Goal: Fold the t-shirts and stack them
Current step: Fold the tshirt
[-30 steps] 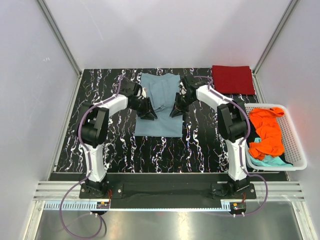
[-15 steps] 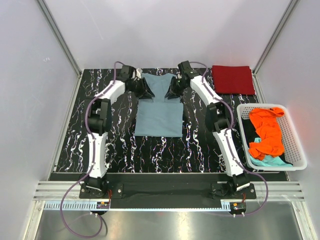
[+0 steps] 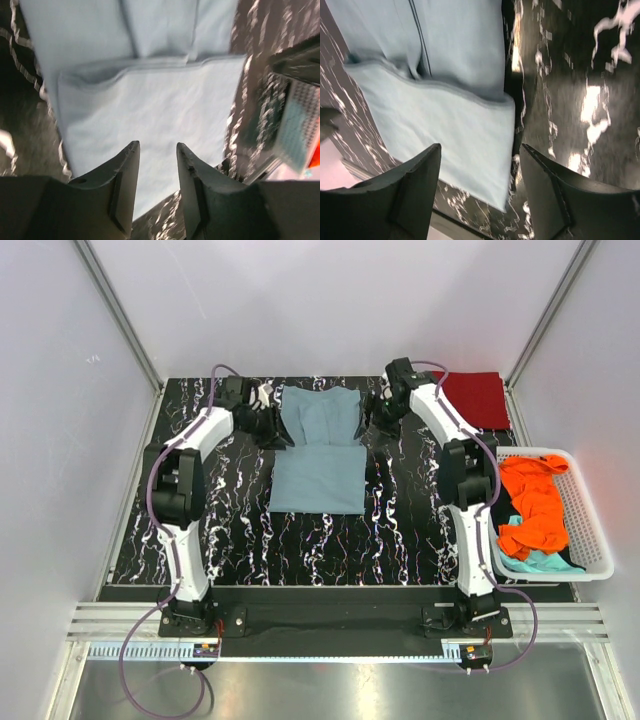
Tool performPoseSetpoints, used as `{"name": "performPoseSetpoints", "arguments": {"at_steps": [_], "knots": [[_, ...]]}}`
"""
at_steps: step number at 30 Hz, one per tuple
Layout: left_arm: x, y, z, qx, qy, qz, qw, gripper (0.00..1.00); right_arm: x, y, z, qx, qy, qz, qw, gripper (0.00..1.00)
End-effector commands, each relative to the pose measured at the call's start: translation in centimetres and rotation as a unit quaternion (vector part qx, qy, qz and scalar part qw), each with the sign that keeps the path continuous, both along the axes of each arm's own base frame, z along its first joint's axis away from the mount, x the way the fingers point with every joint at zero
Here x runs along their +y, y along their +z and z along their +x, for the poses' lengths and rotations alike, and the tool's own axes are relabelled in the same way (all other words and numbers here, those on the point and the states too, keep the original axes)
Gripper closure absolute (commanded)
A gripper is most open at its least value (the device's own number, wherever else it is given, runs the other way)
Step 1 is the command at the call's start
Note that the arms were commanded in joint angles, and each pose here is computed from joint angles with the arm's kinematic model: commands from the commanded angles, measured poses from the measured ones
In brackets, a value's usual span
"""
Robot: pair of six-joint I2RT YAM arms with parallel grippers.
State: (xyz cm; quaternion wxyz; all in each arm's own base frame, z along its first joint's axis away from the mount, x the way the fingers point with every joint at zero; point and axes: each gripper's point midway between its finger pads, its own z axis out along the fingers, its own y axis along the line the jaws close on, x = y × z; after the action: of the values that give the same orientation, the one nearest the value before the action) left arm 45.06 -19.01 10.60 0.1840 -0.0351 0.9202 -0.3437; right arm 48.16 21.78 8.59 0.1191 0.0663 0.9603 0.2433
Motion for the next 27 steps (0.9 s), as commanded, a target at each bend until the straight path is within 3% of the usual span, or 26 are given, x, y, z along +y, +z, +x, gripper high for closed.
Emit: {"name": "performPoseSetpoints", "arguments": {"at_steps": [1,10,13,16,27], "knots": [[2.0,0.6,-0.4,-0.045,-0.014,0.046,0.998,0.60,-0.7,3.6,-1.1,-0.056,0.040,-0.005,0.998,0.29],[4.1,-2.1,2.2,-0.048,-0.028,0.127,0.990,0.59,-0.8,0.1,-1.7,-0.014,0.052,0.025,0.998,0.33],[4.2,-2.9,3.0,-0.044,-0.028,0.132,0.990,0.60,-0.8,-0.4,-1.3,-0.009,0.051,0.030,0.998,0.35],[4.1,-3.5,3.4,-0.038,-0.028,0.128,0.991,0.61,-0.6,-0.9,-1.0,-0.002,0.049,0.041,0.998,0.43],[3.8,-4.8,4.4,-0.024,-0.027,0.114,0.993,0.62,0.0,-2.6,0.3,0.008,0.046,0.054,0.997,0.41]]}}
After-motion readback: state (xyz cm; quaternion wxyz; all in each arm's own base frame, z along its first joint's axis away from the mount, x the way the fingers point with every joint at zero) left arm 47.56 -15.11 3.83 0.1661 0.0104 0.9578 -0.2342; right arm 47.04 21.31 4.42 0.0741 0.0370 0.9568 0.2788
